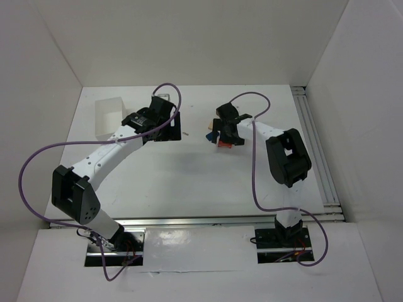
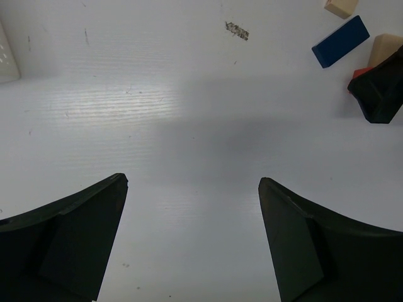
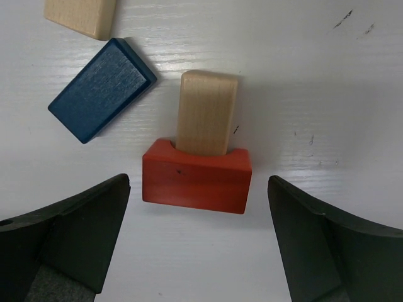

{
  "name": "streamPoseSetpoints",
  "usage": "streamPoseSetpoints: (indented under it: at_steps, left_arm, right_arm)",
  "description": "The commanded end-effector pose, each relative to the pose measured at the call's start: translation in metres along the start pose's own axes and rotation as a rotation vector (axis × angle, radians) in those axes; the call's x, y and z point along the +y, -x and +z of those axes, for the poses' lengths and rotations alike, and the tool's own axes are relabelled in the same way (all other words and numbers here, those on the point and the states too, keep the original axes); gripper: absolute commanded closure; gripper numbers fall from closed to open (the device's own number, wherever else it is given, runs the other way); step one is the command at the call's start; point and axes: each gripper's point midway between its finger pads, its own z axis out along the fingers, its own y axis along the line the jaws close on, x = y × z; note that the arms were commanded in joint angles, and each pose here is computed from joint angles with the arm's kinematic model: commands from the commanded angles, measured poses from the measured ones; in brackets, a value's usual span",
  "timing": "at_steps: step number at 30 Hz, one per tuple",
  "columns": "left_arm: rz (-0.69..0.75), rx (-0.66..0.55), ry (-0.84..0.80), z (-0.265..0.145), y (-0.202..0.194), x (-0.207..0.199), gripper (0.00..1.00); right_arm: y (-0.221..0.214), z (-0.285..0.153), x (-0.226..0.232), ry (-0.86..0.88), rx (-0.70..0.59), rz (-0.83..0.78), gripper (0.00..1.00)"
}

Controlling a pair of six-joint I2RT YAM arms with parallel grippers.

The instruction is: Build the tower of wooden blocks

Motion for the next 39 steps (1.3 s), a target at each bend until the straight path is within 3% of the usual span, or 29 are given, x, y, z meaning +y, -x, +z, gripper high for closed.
streamPoseSetpoints:
  at_steps: [1,13,33,36,39]
  left_arm:
    - [-0.010,-0.034,0.003,-0.005,0.011,-0.002,0.02]
    - [-0.008,-0.030,0.015,-0.003,0.008,0.000,0.02]
    - [-0.005,-0.031,0.036,-0.004,0.006,0.006,0.02]
    - [-0.005,-0.031,0.036,-0.004,0.006,0.006,0.02]
    - [-0.008,-0.040,0.031,-0.009,0.010,0.005,0.02]
  right_arm:
    - [0.015,-0.007,0.007,0.003,-0.038,0.027,0.04]
    - [0.010,-0.007,0.019,0.010,-0.039,0.003,0.34]
    - [-0.033,-0.020,0.060,0.051,0.014,-0.092,0.33]
    - [-0.023,-0.024,0.064,0.054,-0.009,-0.087,0.17]
    - [-0.005,-0.037,0.069,0.063,-0.044,-0.102,0.11]
